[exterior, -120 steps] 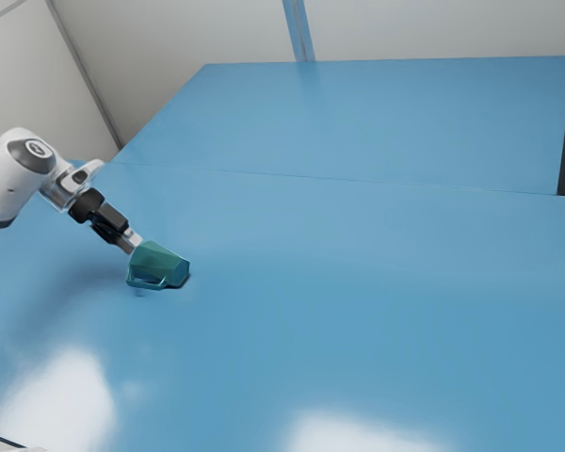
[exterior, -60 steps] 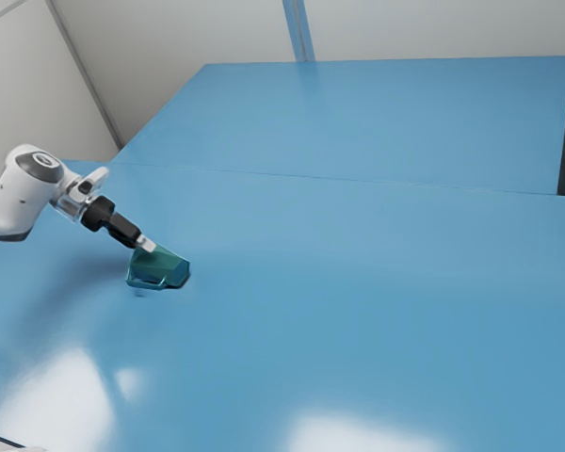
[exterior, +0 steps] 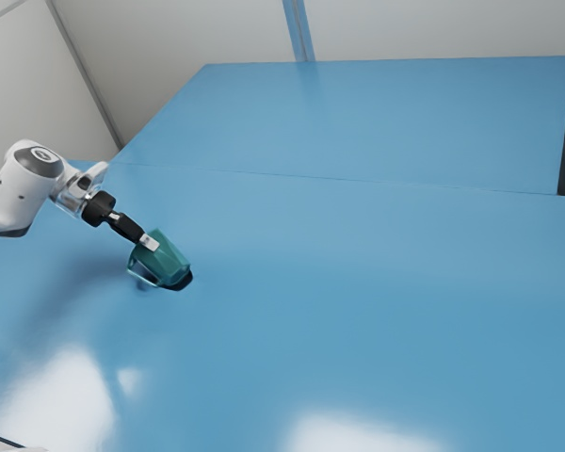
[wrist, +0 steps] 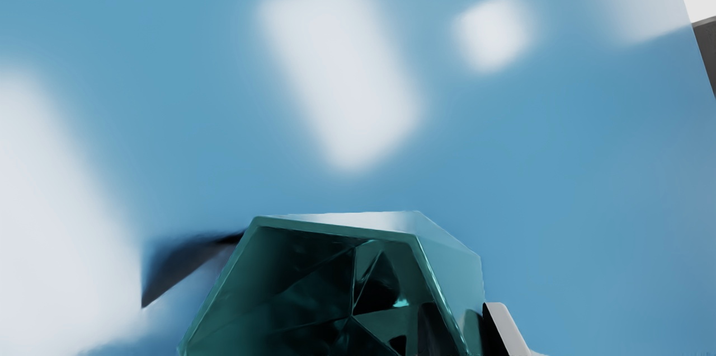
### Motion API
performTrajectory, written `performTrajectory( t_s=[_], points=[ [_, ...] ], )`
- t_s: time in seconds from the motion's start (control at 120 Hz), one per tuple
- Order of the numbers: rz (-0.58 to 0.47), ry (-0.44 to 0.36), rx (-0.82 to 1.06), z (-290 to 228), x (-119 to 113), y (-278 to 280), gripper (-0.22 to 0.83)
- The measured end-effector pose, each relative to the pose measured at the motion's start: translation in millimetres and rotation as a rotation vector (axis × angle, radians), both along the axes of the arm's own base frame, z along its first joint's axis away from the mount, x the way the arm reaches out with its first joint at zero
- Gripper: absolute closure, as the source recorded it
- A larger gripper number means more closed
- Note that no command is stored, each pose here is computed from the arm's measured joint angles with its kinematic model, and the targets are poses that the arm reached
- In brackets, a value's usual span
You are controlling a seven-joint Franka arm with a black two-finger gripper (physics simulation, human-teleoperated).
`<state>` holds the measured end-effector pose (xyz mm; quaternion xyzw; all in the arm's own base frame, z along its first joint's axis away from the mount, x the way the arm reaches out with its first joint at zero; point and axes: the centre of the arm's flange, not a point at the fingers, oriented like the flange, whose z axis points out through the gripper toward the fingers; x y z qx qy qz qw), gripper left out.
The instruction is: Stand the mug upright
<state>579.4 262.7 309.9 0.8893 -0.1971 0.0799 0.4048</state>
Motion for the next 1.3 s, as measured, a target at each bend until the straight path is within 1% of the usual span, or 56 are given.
performTrajectory(
  t_s=[0.167,0.292,0.425,0.625,0.683,0.783,0.892,0.983,1.15,1.3],
  points=[
    [-0.014,-0.016,0.013,10,2,-6,0.76],
    [-0.063,-0.056,0.078,43,6,-37,0.77],
    [-0.115,-0.080,0.195,67,2,-74,0.77],
    [-0.195,-0.094,0.454,88,-3,-134,0.77],
    [-0.194,-0.102,0.520,94,-8,-148,0.77],
    [-0.198,-0.110,0.615,96,-9,-172,0.77],
    [-0.183,-0.114,0.684,93,-10,-194,0.77],
    [-0.161,-0.110,0.737,88,-17,-209,0.77],
    [-0.124,-0.096,0.792,72,-24,-235,0.77],
    [-0.056,-0.088,0.809,62,-28,-242,0.77]
  ],
)
